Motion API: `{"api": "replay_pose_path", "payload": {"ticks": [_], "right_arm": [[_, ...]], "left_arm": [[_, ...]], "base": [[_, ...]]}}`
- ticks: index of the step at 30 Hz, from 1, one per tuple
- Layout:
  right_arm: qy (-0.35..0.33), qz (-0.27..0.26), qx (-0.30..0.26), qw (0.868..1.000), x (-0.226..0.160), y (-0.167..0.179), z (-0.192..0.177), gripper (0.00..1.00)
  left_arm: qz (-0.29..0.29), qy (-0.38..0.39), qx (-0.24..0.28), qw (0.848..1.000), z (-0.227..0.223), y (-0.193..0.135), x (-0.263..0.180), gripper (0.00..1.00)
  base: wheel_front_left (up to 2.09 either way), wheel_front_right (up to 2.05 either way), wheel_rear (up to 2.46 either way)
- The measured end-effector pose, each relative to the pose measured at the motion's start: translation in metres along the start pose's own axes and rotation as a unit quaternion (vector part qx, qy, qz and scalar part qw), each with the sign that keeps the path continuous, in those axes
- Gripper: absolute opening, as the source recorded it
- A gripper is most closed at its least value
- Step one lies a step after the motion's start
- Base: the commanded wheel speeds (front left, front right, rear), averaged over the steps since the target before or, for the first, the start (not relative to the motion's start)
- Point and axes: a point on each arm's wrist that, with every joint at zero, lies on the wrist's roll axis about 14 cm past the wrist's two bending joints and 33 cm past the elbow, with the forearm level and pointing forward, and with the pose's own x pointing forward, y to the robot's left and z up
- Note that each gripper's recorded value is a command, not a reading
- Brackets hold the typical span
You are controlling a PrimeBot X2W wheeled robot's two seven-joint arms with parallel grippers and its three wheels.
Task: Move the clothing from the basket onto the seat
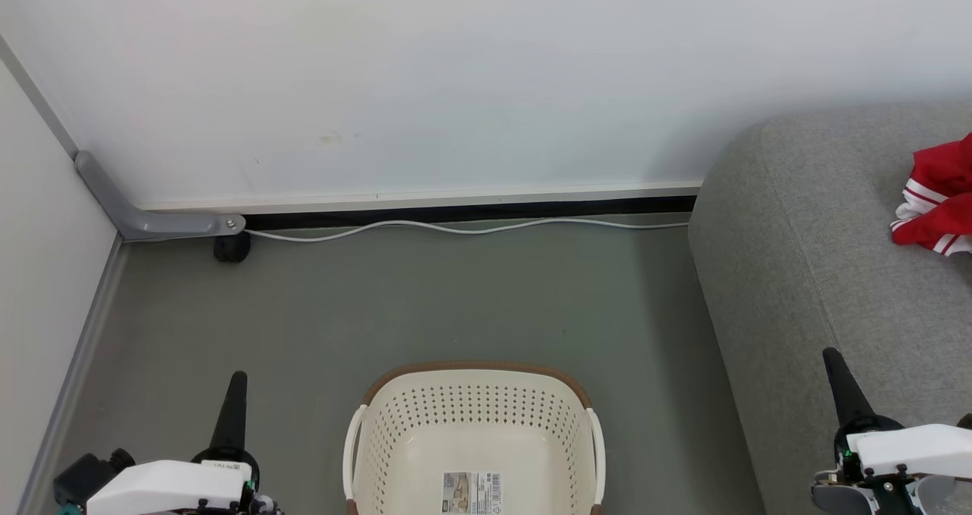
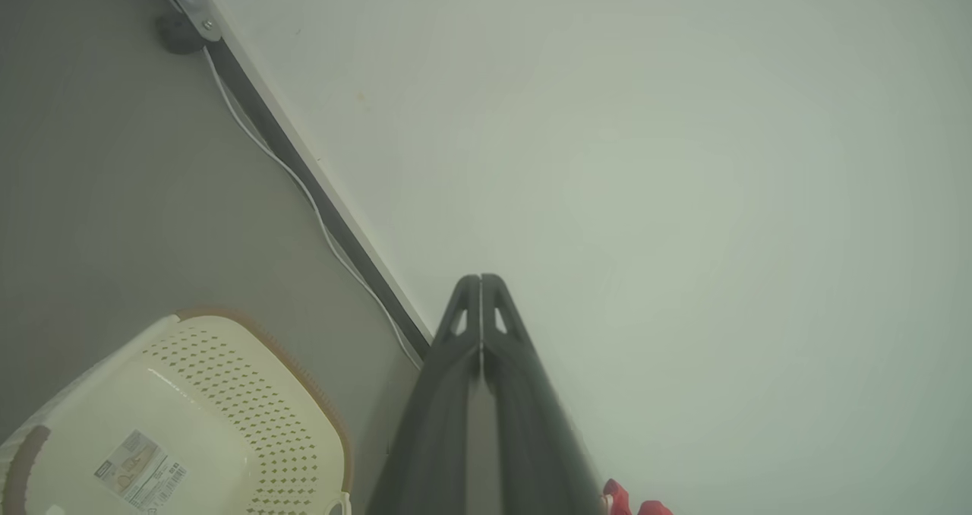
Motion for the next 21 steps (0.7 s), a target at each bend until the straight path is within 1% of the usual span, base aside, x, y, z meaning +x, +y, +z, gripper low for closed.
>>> {"api": "replay_pose_path", "payload": {"ticks": [9,14,21], "right_arm": [[-0.005,0.007,0.049,0.999,0.0,0.004,0.005,0.0],[-0.005,0.01,0.071,0.997,0.0,0.005,0.006,0.0],[-0.008,0.017,0.109,0.994,0.0,0.008,0.009,0.0]], "left_arm": [[-0.007,0.002,-0.051,0.999,0.002,-0.003,0.0,0.0],[-0.01,0.002,-0.07,0.998,0.003,-0.005,0.0,0.0],[-0.028,0.005,-0.109,0.994,0.006,-0.014,0.002,0.0]], "base": [[0.0,0.0,0.0],[0.0,0.0,0.0],[0.0,0.0,0.0]]}}
